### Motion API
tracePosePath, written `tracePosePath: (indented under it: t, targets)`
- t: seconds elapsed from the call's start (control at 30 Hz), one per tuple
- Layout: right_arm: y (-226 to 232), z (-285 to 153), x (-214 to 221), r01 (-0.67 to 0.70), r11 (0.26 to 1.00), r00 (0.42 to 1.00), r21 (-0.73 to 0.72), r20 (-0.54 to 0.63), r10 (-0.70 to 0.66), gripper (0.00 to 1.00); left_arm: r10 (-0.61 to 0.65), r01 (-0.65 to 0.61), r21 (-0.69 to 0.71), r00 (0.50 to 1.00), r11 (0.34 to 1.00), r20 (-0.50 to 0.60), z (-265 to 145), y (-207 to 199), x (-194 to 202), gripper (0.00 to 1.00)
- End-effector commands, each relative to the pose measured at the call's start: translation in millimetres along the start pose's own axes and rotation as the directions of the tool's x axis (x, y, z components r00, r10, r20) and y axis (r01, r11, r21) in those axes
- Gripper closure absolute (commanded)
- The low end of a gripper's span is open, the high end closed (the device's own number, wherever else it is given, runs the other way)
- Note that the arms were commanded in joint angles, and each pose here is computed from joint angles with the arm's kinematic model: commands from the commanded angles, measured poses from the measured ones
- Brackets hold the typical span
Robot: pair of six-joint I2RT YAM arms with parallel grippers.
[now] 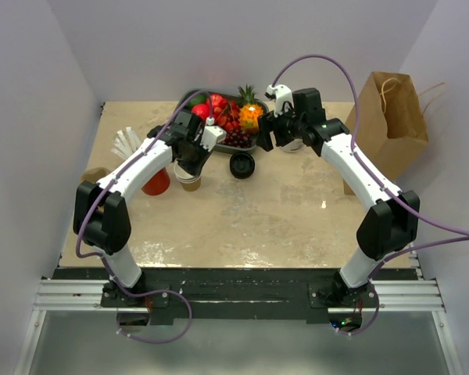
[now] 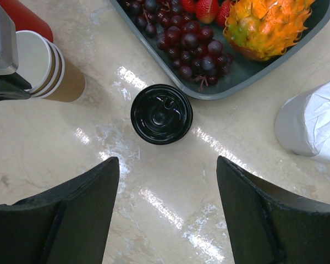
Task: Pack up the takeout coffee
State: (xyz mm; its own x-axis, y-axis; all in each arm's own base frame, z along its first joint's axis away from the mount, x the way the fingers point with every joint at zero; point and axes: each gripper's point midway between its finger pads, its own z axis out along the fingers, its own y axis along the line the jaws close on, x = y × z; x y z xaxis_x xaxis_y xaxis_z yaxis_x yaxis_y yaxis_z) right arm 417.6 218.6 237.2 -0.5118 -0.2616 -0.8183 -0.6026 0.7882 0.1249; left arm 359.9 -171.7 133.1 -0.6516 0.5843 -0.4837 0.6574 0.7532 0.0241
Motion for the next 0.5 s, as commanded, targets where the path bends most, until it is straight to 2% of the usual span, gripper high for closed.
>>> tracePosePath:
  t: [0.0,0.13,0.3,0.47]
  targets:
    - [-1.1,-6.7,-14.7,0.027,1.000,0.998,0.016,0.053,-0.028,0.25,0.022,-0.021,-0.013,0.999,1.000,0.029,-5.6,4.7,-11.2,0.83]
    - [-1.1,-5.9,-13.9,0.023,1.000,0.998,0.015,0.051,-0.024,0.25,0.022,-0.022,-0.018,0.999,1.000,0.029,-6.5,6.0,-10.8,0.81]
    - [-1.2,-5.7,-14.8,0.024,1.000,0.998,0.015,0.053,-0.025,0.25,0.028,-0.027,-0.019,0.999,0.999,0.024,-5.5,6.0,-9.9,0.84]
    - [-1.2,-5.8,-14.8,0.024,1.000,0.998,0.015,0.053,-0.025,0.25,0.042,-0.041,-0.030,0.999,0.999,0.033,-10.0,8.3,-11.9,0.99]
